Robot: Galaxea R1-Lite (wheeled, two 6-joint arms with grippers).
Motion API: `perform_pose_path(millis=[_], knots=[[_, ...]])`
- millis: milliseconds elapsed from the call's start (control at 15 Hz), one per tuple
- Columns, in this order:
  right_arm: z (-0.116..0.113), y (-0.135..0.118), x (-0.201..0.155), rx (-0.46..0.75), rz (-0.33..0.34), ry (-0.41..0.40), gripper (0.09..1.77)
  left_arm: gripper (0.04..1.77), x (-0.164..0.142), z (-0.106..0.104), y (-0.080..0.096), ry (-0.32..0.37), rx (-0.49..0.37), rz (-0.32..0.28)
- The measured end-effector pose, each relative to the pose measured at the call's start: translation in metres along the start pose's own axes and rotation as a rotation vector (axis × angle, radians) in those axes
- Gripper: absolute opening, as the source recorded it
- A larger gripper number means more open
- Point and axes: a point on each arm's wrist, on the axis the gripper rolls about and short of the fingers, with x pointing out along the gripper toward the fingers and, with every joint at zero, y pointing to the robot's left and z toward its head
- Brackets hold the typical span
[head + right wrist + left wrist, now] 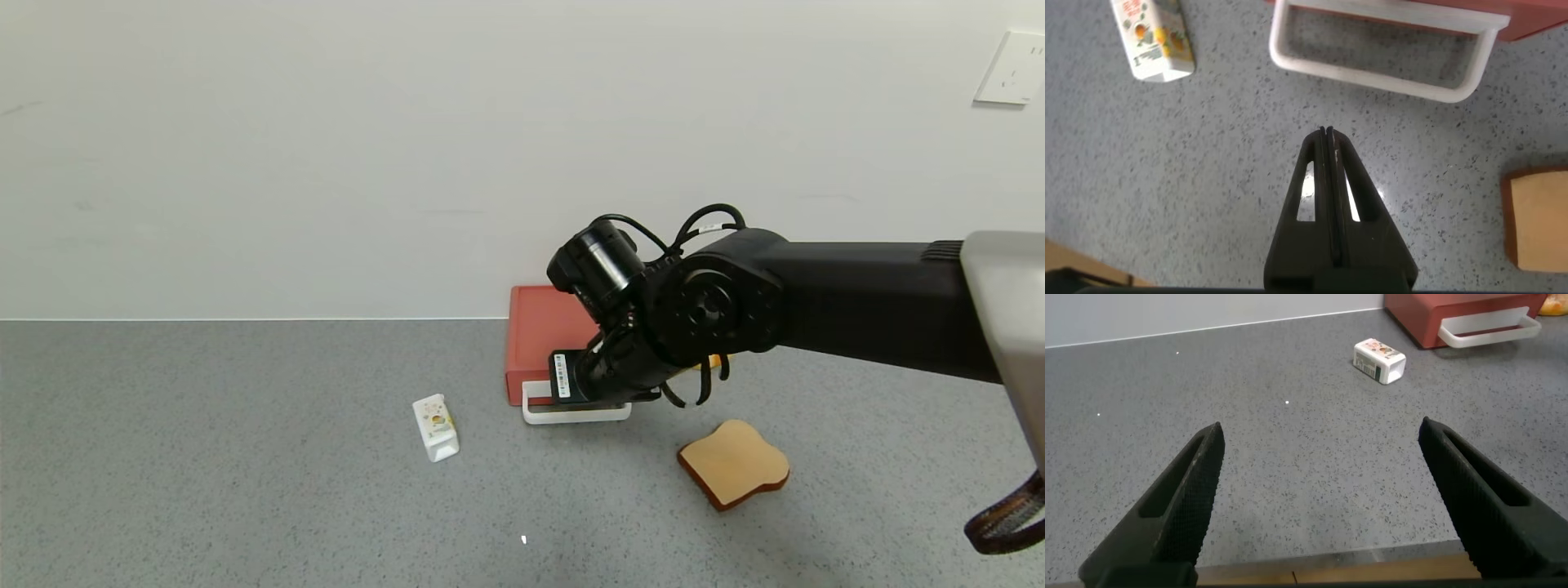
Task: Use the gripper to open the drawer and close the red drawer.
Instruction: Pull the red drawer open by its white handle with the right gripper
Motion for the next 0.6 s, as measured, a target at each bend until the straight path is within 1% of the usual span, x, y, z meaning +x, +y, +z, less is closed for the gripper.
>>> perform_pose_path(millis=[133,200,400,600], knots=[[0.0,0.0,0.01,0.015,-0.051,-0.037,0.11,1.72,0.0,0.0,0.0,0.0,-0.001,0.0],[-0.001,0.001,0.016,0.027,-0.064,-0.046,0.11,1.72,0.0,0.0,0.0,0.0,-0.001,0.001],[-0.004,0.0,0.027,0.037,-0.08,-0.035,0.11,1.72,0.0,0.0,0.0,0.0,-0.002,0.0],[-0.005,-0.004,0.036,0.036,-0.128,-0.04,0.11,1.72,0.0,0.0,0.0,0.0,0.0,0.001]])
